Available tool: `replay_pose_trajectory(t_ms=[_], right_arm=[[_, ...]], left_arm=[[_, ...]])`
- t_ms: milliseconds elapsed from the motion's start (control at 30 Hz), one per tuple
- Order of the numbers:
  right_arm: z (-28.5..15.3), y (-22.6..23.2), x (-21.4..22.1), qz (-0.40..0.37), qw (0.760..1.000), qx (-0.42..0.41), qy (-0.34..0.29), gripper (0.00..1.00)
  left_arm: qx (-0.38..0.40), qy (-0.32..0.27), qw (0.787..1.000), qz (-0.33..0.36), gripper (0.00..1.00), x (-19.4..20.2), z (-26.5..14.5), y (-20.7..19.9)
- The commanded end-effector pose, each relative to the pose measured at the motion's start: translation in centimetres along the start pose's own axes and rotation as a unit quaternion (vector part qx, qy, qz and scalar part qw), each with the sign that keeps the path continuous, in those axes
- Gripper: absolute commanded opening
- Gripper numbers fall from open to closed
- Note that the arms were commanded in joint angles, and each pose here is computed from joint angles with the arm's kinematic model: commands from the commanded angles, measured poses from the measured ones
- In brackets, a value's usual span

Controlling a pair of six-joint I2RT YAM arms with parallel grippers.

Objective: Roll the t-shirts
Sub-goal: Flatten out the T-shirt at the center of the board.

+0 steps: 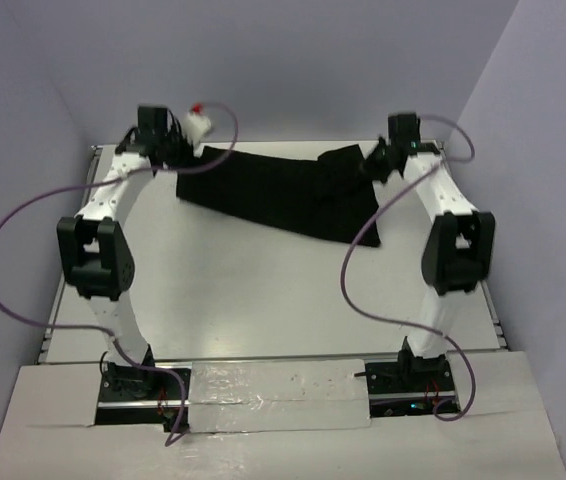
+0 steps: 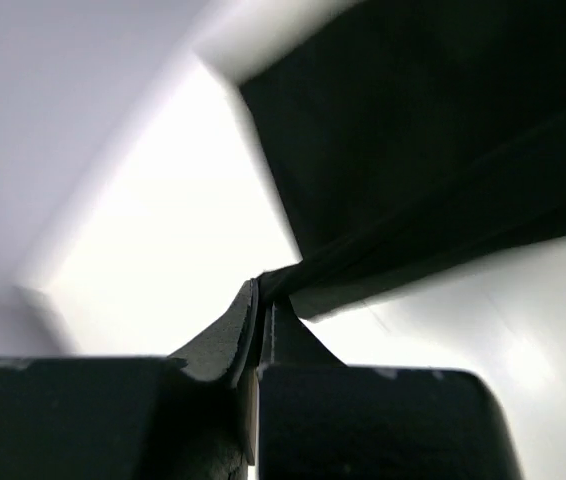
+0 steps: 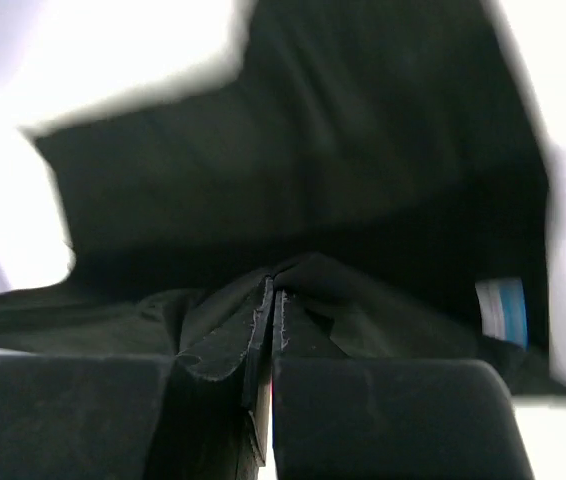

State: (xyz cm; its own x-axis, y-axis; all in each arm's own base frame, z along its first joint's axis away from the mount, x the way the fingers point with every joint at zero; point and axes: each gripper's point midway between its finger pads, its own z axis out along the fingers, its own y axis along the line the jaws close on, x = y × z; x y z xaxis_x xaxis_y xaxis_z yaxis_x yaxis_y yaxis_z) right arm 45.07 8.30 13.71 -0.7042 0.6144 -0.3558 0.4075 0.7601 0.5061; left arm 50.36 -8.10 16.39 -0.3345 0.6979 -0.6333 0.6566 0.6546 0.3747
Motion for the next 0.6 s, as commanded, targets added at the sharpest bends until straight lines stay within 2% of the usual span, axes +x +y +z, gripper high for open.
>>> replay_pose_trajectory(t_ms=[0,33,67,100,133,167,200,233,267,300,333,400,433,467,500,533,567], right_arm=[[-12.2,15.7,-17.3,-0.067,0.963,-0.158,-0.208,0.0],[-13.6,17.2,-18.7,-0.059,0.953,-0.196,-0.222,0.0],[-15.7,18.2,-21.2,-0.01,0.938,-0.241,-0.248,0.0],[-16.3,18.3,-22.3,0.017,0.931,-0.262,-0.253,0.0],[-19.5,19.3,-25.2,0.022,0.897,-0.32,-0.303,0.0],[-20.6,19.6,-25.3,0.044,0.884,-0.355,-0.303,0.0],[-22.6,19.2,-25.4,0.03,0.862,-0.367,-0.347,0.0],[-23.2,19.4,-25.2,0.029,0.863,-0.368,-0.346,0.0],[-29.3,21.3,-25.9,-0.018,0.83,-0.382,-0.405,0.0],[-27.0,21.2,-26.4,-0.021,0.844,-0.368,-0.39,0.0],[-28.3,21.6,-26.7,-0.033,0.833,-0.38,-0.4,0.0],[-27.9,21.4,-26.6,-0.029,0.834,-0.391,-0.389,0.0],[-31.8,21.9,-25.8,-0.04,0.811,-0.41,-0.414,0.0],[-31.3,21.2,-25.6,-0.045,0.817,-0.396,-0.418,0.0],[-28.7,19.8,-25.5,-0.037,0.835,-0.369,-0.407,0.0],[-28.0,19.1,-25.0,-0.037,0.847,-0.351,-0.397,0.0],[-27.2,18.3,-24.3,-0.05,0.857,-0.331,-0.391,0.0]], left_arm=[[-0.165,-0.169,0.969,-0.074,0.0,-14.3,-7.2,13.3],[-0.18,-0.178,0.964,-0.079,0.0,-15.2,-6.1,14.9],[-0.237,-0.242,0.939,-0.065,0.0,-19.3,-10.7,17.9],[-0.269,-0.258,0.926,-0.063,0.0,-20.1,-11.9,19.2],[-0.304,-0.286,0.907,-0.049,0.0,-21.5,-15.1,20.2],[-0.31,-0.276,0.909,-0.045,0.0,-20.2,-13.6,20.2],[-0.357,-0.333,0.873,-0.014,0.0,-22.6,-18.1,21.3],[-0.362,-0.337,0.869,-0.007,0.0,-22.6,-18.0,21.3],[-0.373,-0.348,0.86,-0.001,0.0,-23.1,-18.9,21.6],[-0.373,-0.347,0.86,0.0,0.0,-23.3,-19.3,21.8],[-0.372,-0.346,0.862,-0.002,0.0,-23.2,-19.0,22.0],[-0.371,-0.341,0.864,0.001,0.0,-23.0,-19.1,21.9],[-0.374,-0.342,0.862,0.01,0.0,-23.1,-19.8,21.8],[-0.365,-0.33,0.871,0.013,0.0,-22.3,-18.7,21.4],[-0.361,-0.326,0.874,0.016,0.0,-22.0,-18.4,21.0],[-0.359,-0.327,0.874,0.021,0.0,-22.1,-19.2,20.6],[-0.346,-0.31,0.885,0.025,0.0,-20.9,-17.7,19.9]])
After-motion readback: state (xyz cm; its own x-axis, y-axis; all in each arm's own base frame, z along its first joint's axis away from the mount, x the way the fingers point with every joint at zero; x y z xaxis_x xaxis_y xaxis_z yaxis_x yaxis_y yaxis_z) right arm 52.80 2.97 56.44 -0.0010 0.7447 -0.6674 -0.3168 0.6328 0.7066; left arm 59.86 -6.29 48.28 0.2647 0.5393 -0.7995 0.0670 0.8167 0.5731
